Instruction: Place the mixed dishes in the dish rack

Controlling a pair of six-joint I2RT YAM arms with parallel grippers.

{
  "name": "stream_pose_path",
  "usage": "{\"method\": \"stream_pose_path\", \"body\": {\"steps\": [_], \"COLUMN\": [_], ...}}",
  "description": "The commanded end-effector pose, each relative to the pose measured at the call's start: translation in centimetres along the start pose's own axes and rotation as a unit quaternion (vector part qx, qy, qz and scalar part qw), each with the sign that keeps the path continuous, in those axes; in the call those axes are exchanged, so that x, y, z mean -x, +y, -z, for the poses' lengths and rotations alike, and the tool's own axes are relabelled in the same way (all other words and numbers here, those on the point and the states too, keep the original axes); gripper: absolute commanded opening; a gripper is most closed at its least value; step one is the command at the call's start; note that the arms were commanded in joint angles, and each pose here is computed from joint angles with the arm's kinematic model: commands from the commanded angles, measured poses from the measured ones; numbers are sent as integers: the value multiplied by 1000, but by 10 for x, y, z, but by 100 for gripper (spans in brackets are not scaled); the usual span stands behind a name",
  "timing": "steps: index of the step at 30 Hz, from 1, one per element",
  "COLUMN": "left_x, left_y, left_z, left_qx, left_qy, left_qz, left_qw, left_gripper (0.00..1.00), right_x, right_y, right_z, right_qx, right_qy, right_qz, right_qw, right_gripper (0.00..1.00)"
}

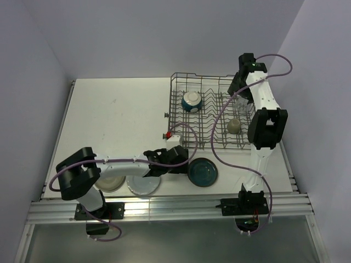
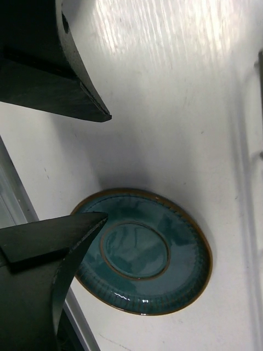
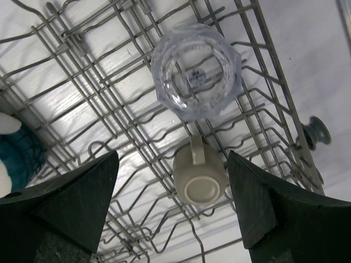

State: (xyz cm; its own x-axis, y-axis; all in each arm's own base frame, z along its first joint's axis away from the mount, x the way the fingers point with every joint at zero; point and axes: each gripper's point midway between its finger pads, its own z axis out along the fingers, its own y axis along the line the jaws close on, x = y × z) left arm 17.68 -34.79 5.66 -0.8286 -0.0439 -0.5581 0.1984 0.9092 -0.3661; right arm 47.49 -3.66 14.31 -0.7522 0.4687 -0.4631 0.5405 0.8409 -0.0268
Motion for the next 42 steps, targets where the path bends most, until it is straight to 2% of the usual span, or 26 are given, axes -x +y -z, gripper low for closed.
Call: {"method": "stream_pose_path", "body": {"steps": [1, 3, 4, 6, 9, 10, 12, 13, 16, 17, 22, 23, 24, 26, 27, 30, 33, 40, 42], "left_x": [-3, -6, -11, -13, -20, -24, -28, -32, -40, -45, -65, -68, -71, -79, -83, -83, -83, -35, -22], "left_y": [-18, -23, -22, -26, -28, -29, -30, -32, -37, -33, -36, -35, -32, -30, -27, -27, -21, -28, -23], "left_z": [-8, -13, -16, -20, -28, -31, -34, -36, -43, -44, -48, -49, -49, -48, -46, -31, -16, 52, 67], "left_qx": [-12, -20, -20, -27, -22, -17, -9, -4, 11, 24, 49, 54, 62, 69, 76, 71, 68, 12, 10], "left_qy": [2, 4, 10, 12, 20, 24, 27, 30, 33, 39, 49, 50, 50, 52, 51, 39, 26, -45, -67], "left_qz": [-9, -4, -2, 1, -2, -6, -12, -19, -30, -37, -53, -54, -58, -62, -67, -64, -70, -32, -30], "left_qw": [1000, 1000, 1000, 1000, 1000, 1000, 1000, 999, 999, 998, 996, 996, 995, 994, 994, 995, 995, 998, 997], "left_gripper": [72, 70, 69, 67, 64, 62, 57, 56, 45, 38, 27, 19, 14, 0, 0, 0, 0, 0, 0], "right_x": [9, -4, -3, -25, -52, -62, -84, -92, -118, -122, -141, -146, -150, -161, -169, -194, -204, -229, -239], "right_y": [-1, 14, 13, 24, 18, 15, 8, 0, -16, -23, -47, -47, -50, -45, -42, -30, -28, -23, -19], "right_z": [63, 83, 113, 132, 171, 199, 203, 224, 238, 243, 263, 264, 267, 261, 263, 243, 232, 220, 225], "right_qx": [19, 41, 61, 87, 121, 146, 154, 178, 211, 215, 247, 256, 268, 285, 307, 330, 330, 370, 401], "right_qy": [-57, -70, -99, -106, -139, -164, -166, -183, -187, -190, -201, -197, -200, -189, -179, -134, -117, -102, -95], "right_qz": [-8, 11, 7, 25, 20, 19, 19, 14, 12, 10, 8, 12, 14, 23, 27, 48, 65, 77, 99], "right_qw": [998, 997, 993, 990, 983, 975, 974, 967, 959, 958, 948, 947, 942, 939, 934, 933, 935, 920, 906], "right_gripper": [88, 88, 88, 88, 88, 88, 88, 88, 88, 88, 88, 88, 89, 94, 99, 100, 100, 100, 100]}}
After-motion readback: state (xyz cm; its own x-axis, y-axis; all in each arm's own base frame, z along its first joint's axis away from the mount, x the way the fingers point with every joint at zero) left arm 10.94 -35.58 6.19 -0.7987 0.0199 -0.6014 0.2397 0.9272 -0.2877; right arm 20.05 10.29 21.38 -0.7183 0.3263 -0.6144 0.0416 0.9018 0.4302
